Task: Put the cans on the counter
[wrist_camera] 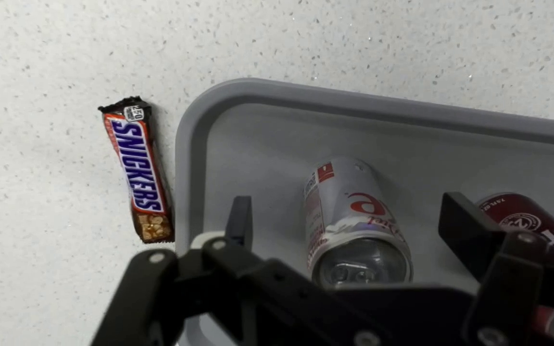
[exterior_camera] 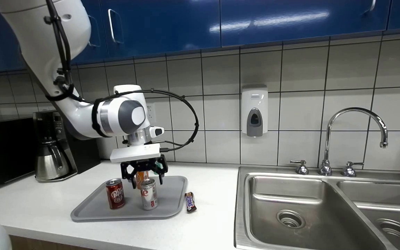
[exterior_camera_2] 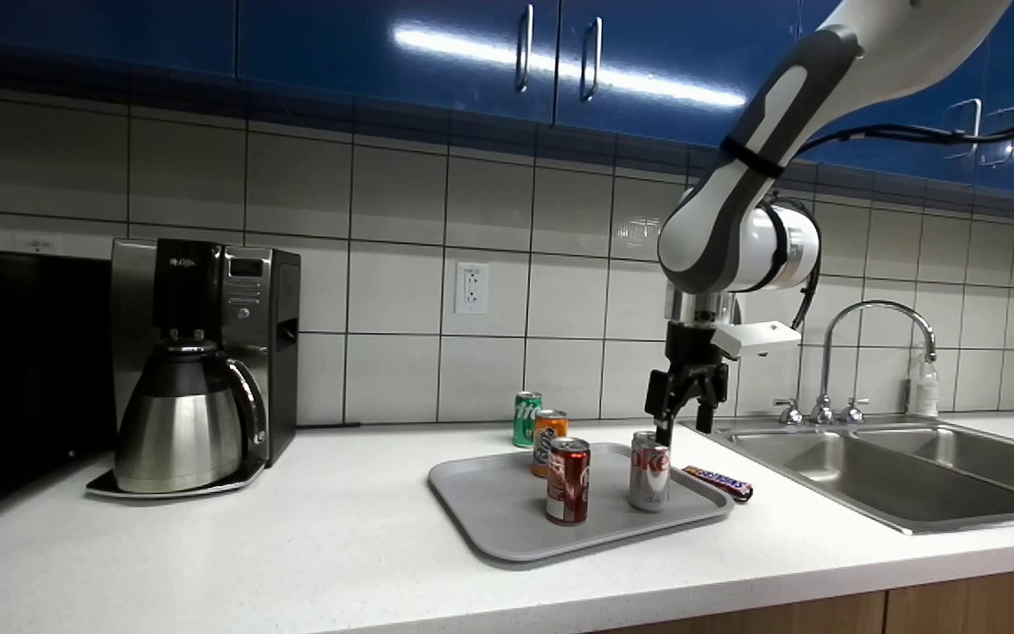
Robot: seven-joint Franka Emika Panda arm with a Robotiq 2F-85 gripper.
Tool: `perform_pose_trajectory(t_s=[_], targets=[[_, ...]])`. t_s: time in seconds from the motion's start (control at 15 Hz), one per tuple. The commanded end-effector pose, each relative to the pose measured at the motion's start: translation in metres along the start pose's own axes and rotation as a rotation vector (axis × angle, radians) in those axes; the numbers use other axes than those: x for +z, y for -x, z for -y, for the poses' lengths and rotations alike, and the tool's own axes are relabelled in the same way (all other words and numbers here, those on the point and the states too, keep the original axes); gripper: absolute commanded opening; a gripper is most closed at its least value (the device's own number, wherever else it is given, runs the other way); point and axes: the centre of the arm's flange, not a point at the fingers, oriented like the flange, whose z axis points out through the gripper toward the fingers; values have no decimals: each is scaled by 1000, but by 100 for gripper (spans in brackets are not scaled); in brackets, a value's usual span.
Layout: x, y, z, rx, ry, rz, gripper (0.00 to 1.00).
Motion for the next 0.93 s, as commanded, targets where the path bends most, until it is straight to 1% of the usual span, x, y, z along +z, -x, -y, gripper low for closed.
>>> perform_pose_trajectory(t_s=[0.0,0.47,0.87], targets=[[8,-9,5,15,6,-24,100],[26,-23,8,32,-2,-2,100],[29,-41,7,45,0,-7,100]])
